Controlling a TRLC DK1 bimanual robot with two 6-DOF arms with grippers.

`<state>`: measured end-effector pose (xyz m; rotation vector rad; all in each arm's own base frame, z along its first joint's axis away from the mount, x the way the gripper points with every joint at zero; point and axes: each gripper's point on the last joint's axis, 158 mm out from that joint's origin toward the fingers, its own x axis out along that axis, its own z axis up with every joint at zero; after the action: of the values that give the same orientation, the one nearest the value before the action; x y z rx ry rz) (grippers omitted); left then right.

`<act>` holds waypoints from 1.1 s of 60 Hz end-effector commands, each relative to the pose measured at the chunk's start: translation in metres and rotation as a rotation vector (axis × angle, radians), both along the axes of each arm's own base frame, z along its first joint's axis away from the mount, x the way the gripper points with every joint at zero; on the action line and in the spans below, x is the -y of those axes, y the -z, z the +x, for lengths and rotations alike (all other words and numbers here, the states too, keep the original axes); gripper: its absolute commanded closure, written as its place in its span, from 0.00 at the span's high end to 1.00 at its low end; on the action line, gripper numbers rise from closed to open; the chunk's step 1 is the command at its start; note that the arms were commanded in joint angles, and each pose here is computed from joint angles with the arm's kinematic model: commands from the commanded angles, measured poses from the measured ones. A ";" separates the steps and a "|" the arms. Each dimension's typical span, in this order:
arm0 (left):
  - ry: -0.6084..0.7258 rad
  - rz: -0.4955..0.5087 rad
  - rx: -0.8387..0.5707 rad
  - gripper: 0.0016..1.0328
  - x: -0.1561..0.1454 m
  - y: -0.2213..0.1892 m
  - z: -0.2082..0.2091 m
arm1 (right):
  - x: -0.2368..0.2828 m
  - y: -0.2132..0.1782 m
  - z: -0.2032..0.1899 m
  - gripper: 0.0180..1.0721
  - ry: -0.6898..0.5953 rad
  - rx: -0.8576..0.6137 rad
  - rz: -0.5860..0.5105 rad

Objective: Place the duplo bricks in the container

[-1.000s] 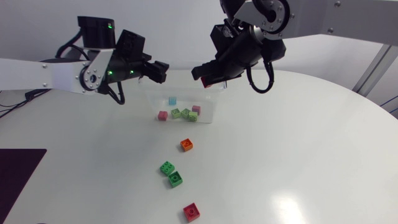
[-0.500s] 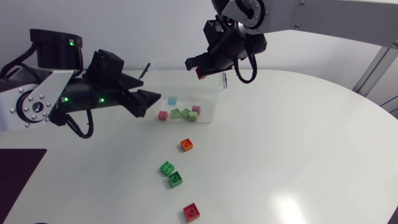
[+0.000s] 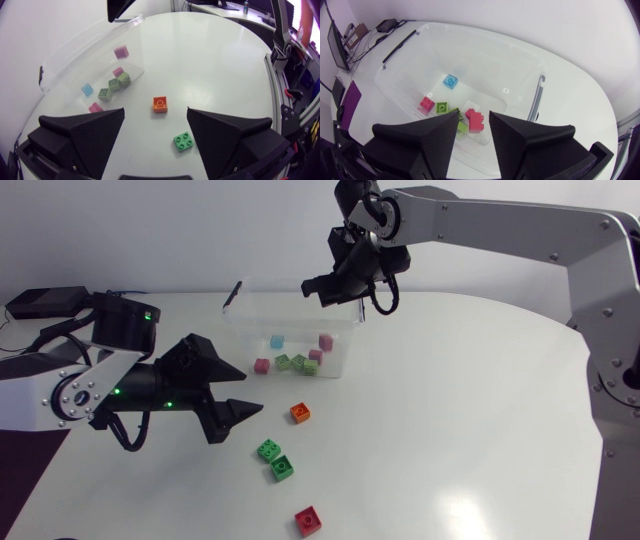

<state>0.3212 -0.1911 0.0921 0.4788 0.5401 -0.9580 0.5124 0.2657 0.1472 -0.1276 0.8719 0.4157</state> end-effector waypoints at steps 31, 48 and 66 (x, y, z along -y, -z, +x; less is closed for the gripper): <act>0.451 0.314 -0.068 0.87 0.013 0.079 -0.051 | 0.005 -0.020 -0.092 0.95 -0.144 -0.037 -0.031; 0.507 0.382 -0.052 0.86 0.007 0.095 -0.032 | -0.014 0.035 -0.166 0.95 -0.282 -0.115 -0.074; 0.577 0.454 -0.060 0.83 0.003 0.120 -0.030 | -0.026 0.087 -0.169 0.95 -0.281 -0.170 -0.091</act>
<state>0.2838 -0.1921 -0.0272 1.0141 0.7221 -1.3844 0.3437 0.2908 0.0813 -0.2998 1.0059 0.6693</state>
